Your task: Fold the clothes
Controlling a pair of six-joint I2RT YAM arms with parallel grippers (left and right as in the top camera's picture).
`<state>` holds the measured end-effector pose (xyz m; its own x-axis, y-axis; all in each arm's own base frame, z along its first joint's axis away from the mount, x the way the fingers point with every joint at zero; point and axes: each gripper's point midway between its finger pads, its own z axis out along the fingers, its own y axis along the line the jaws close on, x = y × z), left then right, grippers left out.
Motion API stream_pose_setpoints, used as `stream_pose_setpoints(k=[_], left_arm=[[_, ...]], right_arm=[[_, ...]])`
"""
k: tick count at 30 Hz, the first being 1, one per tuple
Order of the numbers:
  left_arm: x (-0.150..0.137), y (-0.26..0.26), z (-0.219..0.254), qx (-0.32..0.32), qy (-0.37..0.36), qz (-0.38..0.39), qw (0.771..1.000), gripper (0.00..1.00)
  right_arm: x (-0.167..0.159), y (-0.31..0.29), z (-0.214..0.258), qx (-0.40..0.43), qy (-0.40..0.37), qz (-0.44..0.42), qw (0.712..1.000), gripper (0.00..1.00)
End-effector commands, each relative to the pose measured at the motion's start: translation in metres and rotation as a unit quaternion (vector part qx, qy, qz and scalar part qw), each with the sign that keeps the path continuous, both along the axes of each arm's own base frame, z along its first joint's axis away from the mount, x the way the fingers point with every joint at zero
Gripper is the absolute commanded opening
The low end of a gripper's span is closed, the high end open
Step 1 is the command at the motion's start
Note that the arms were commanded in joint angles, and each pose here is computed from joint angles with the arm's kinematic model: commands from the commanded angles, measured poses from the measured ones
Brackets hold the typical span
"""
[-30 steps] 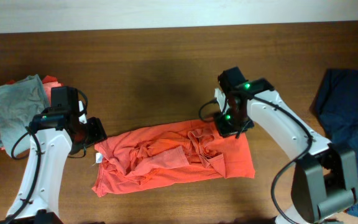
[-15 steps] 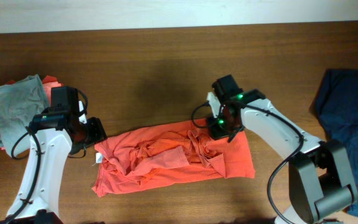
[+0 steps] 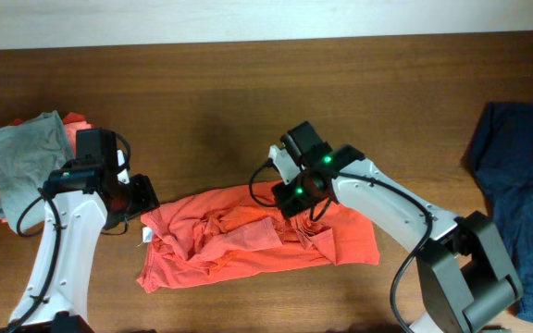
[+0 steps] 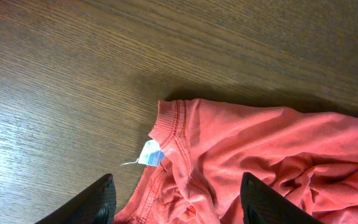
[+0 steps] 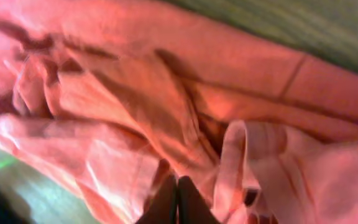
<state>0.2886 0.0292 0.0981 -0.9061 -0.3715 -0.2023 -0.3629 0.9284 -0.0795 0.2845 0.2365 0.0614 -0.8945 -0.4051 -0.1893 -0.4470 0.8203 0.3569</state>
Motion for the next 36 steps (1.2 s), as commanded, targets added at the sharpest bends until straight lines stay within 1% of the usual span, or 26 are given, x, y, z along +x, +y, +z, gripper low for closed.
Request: stream_pose_setpoints(k=[1,3,5,8,9,12,14,19,22,24,27,31,34,36], left_arm=[[0.005,0.001,0.009,0.0,-0.014,-0.006,1.0,0.64],[0.005,0.001,0.009,0.0,-0.014,-0.006,1.0,0.64],[0.005,0.001,0.009,0.0,-0.014,-0.006,1.0,0.64],[0.005,0.001,0.009,0.0,-0.014,-0.006,1.0,0.64],[0.005,0.001,0.009,0.0,-0.014,-0.006,1.0,0.64],[0.005,0.001,0.009,0.0,-0.014,-0.006,1.0,0.64],[0.005,0.001,0.009,0.0,-0.014,-0.006,1.0,0.64],[0.005,0.001,0.009,0.0,-0.014,-0.006,1.0,0.64],[0.005,0.001,0.009,0.001,-0.014,-0.008,1.0,0.64],[0.005,0.001,0.009,0.001,-0.014,-0.008,1.0,0.64],[0.005,0.001,0.009,0.001,-0.014,-0.008,1.0,0.64],[0.005,0.001,0.009,0.001,-0.014,-0.008,1.0,0.64],[0.005,0.001,0.009,0.001,-0.014,-0.008,1.0,0.64],[0.005,0.001,0.009,0.001,-0.014,-0.008,1.0,0.64]], right_arm=[[0.014,-0.014,0.027,0.008,-0.002,-0.026,1.0,0.15],[0.021,-0.03,0.045,0.008,-0.005,-0.047,0.999,0.2],[0.029,-0.045,0.065,0.011,-0.02,-0.065,0.998,0.21],[0.036,-0.074,0.09,0.011,-0.052,-0.099,0.994,0.28],[0.038,-0.085,0.095,0.004,-0.059,-0.115,0.992,0.29],[0.037,-0.107,0.096,-0.017,-0.057,-0.138,0.989,0.28],[0.032,-0.108,0.083,-0.027,-0.037,-0.138,0.989,0.25],[0.021,-0.104,0.039,-0.059,0.01,-0.129,0.99,0.24],[0.02,-0.1,0.011,-0.069,0.031,-0.125,0.989,0.23],[0.022,-0.091,-0.005,-0.069,0.04,-0.115,0.99,0.2],[0.023,-0.073,-0.022,-0.063,0.044,-0.093,0.993,0.19],[0.015,-0.04,-0.037,-0.044,0.053,-0.052,0.996,0.19],[0.012,-0.011,-0.044,-0.022,0.04,-0.019,0.999,0.19],[0.013,0.007,-0.043,-0.01,0.018,0.001,1.0,0.19]])
